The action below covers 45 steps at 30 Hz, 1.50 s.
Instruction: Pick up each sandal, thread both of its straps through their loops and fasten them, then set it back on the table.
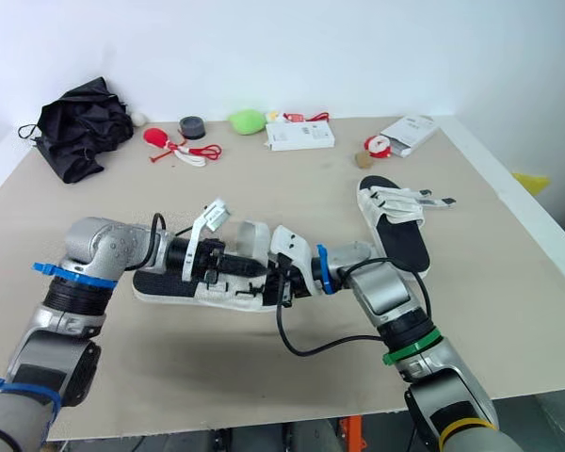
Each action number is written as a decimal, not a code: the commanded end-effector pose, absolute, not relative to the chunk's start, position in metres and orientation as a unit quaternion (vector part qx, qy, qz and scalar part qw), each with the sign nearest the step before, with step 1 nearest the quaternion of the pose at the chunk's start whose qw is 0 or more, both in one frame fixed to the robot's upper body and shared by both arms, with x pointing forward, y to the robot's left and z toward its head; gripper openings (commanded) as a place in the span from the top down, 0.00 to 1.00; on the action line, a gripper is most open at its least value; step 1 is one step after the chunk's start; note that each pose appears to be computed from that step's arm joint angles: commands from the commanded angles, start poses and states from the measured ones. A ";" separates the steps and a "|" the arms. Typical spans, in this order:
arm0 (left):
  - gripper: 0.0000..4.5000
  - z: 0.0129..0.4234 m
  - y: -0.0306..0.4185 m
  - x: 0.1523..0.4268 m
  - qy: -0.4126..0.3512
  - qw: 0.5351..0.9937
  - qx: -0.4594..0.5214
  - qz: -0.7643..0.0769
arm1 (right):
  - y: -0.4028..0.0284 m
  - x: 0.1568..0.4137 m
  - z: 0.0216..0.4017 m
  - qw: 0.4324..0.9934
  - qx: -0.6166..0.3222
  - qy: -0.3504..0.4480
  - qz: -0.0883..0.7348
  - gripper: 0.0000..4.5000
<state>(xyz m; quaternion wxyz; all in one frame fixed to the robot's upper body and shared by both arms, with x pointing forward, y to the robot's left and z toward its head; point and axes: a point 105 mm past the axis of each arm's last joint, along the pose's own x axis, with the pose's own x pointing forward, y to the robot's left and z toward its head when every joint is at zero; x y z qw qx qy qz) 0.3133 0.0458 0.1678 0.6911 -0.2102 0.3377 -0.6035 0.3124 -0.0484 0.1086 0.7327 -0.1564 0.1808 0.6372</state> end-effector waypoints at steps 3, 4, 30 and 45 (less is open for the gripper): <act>0.99 0.169 0.053 0.318 0.340 0.702 -0.217 -0.587 | -0.051 0.310 0.095 0.729 -0.160 0.208 0.633 1.00; 0.99 0.163 0.056 0.317 0.346 0.708 -0.205 -0.581 | -0.051 0.310 0.095 0.729 -0.159 0.208 0.633 1.00; 0.99 0.149 0.059 0.302 0.365 0.705 -0.135 -0.593 | -0.051 0.312 0.095 0.729 -0.162 0.208 0.632 1.00; 0.99 0.148 0.065 0.295 0.413 0.676 -0.220 -0.569 | -0.052 0.312 0.092 0.727 -0.167 0.211 0.632 1.00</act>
